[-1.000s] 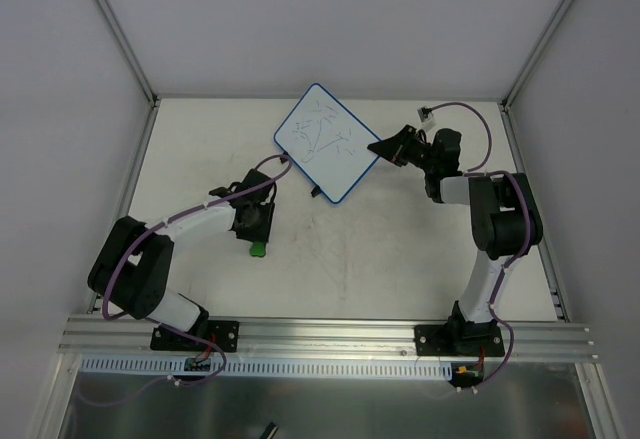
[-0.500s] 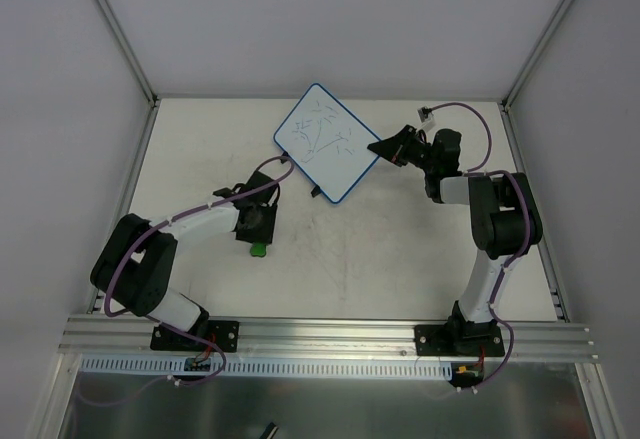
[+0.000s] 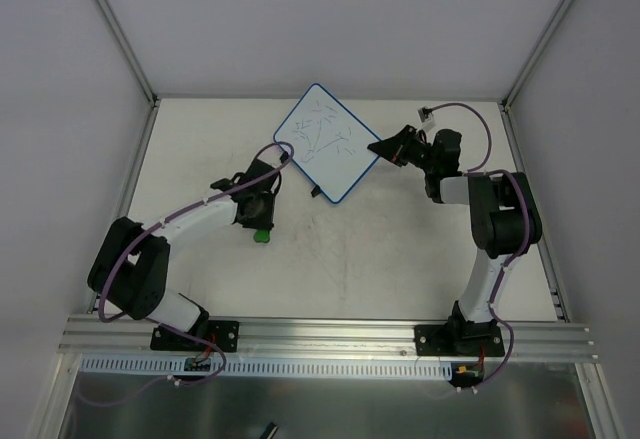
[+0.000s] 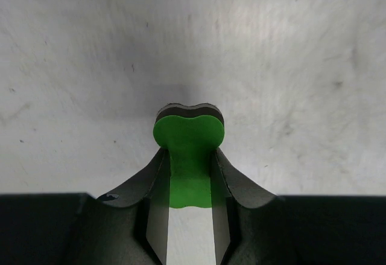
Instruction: Erase the whiteboard
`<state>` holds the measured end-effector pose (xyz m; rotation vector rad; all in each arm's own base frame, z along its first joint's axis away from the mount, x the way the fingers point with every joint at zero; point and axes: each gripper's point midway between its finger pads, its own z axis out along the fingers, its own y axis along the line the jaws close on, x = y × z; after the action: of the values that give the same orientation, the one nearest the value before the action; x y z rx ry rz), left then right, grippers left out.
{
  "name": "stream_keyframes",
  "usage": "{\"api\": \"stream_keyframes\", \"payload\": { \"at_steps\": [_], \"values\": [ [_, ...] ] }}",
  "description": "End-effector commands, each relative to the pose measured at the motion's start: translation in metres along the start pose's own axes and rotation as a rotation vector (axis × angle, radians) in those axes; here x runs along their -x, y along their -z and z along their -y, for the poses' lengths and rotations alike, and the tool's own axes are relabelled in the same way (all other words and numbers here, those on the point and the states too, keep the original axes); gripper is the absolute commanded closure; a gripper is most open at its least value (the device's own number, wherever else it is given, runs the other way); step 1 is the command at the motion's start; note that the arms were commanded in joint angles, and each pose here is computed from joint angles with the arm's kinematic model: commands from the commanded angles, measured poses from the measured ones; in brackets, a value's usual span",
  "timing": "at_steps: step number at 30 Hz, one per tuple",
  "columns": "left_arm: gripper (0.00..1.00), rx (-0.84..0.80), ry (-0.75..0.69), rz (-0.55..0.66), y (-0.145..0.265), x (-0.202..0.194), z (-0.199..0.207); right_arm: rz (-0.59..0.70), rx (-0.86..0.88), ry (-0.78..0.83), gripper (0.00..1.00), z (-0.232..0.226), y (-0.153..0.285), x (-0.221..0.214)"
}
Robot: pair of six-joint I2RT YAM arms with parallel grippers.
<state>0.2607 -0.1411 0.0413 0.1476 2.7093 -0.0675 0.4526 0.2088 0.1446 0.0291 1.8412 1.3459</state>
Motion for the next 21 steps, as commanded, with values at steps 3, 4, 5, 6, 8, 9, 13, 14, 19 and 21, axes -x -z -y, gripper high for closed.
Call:
{"api": "stream_keyframes", "payload": {
  "at_steps": [3,4,5,6,8,9,13,14,19,21],
  "values": [
    [0.89,-0.094,0.024,0.240,0.051,0.093,0.030,0.031,0.059,0.063,1.00,-0.016,-0.003,0.015],
    [0.89,-0.119,0.031,0.293,0.065,0.116,0.039,0.031,0.059,0.063,1.00,-0.016,-0.002,0.015],
    [0.89,-0.131,0.035,0.307,0.069,0.126,0.042,0.032,0.058,0.063,1.00,-0.016,-0.002,0.015],
    [0.89,-0.138,0.035,0.309,0.067,0.135,0.047,0.031,0.057,0.065,1.00,-0.016,-0.002,0.015],
    [0.89,-0.163,0.050,0.351,0.073,0.168,0.057,0.031,0.057,0.068,1.00,-0.016,-0.001,0.015],
    [0.90,-0.173,0.057,0.366,0.075,0.180,0.060,0.033,0.059,0.073,1.00,-0.017,-0.001,0.015],
    [0.95,-0.203,0.089,0.463,0.089,0.244,0.074,0.033,0.058,0.084,1.00,-0.018,0.000,0.015],
    [0.96,-0.205,0.095,0.468,0.086,0.252,0.075,0.033,0.056,0.086,1.00,-0.018,0.001,0.014],
    [1.00,-0.247,0.163,0.504,0.065,0.310,0.080,0.032,0.058,0.090,1.00,-0.019,0.001,0.014],
    [1.00,-0.252,0.198,0.482,0.042,0.319,0.080,0.031,0.058,0.089,1.00,-0.018,0.001,0.014]
  ]
}}
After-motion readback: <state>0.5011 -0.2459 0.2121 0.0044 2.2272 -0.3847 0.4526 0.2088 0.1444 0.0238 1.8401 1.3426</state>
